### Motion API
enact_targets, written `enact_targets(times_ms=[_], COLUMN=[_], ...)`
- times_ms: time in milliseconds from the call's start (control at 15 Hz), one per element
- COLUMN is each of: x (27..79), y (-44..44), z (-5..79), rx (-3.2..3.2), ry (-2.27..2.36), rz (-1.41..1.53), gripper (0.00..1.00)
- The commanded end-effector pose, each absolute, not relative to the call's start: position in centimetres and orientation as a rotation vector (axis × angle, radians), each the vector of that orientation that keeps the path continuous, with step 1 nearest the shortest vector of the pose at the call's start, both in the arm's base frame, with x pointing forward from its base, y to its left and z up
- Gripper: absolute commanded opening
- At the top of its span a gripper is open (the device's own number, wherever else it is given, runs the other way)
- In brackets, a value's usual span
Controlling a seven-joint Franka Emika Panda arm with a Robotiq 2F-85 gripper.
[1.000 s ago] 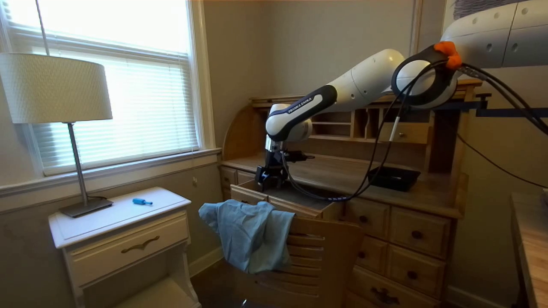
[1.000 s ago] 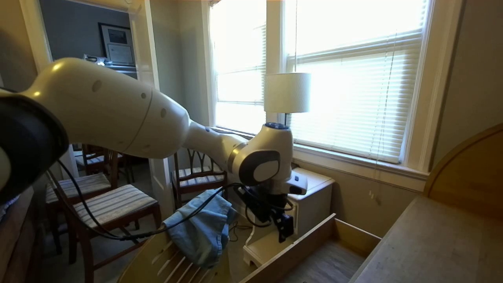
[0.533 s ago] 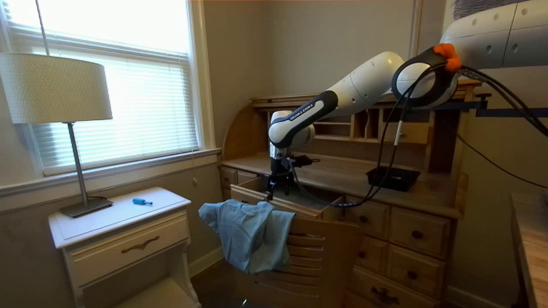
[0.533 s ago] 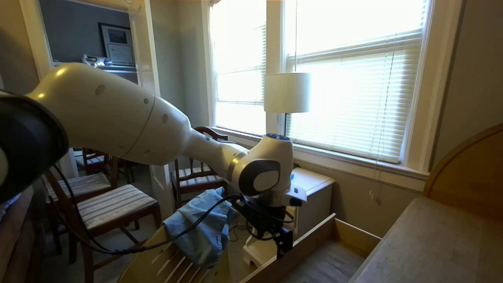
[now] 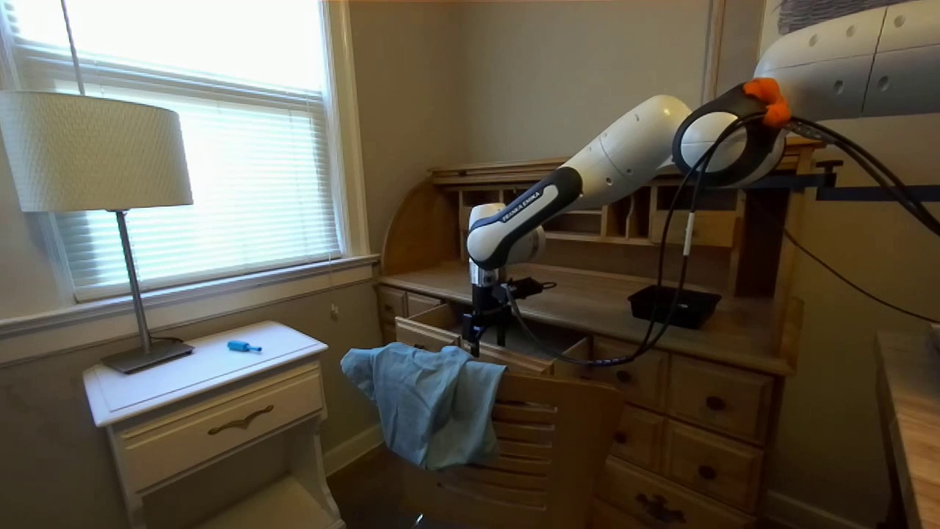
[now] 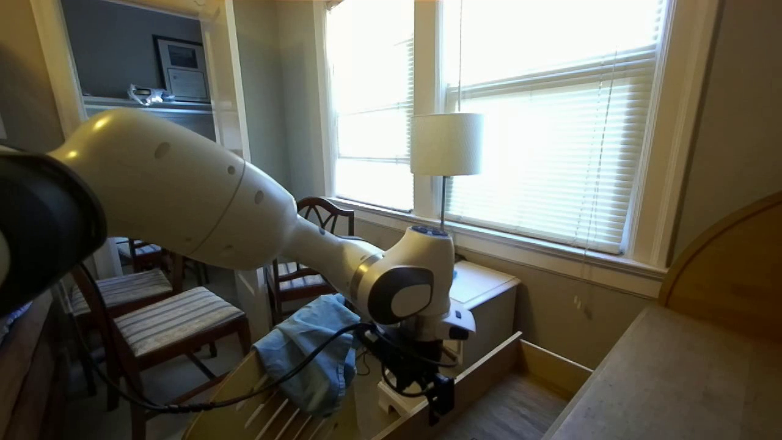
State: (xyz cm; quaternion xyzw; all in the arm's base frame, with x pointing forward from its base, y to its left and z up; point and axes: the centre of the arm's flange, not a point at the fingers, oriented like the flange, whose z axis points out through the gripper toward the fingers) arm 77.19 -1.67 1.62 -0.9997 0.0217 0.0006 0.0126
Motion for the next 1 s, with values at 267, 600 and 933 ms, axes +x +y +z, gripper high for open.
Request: enact_targets(times_ms=[267,600,933], x=[78.0,77.7,77.3], y=[-1.9,-2.1,-2.9], z=[-0.7,-1.0,-0.8], rx=[-3.127,-3.135,-3.159], ry=[0.060,0.064,0.107], rz=[-0.068,-0.081,-0.068], gripper=[1.00,0.50,0.16])
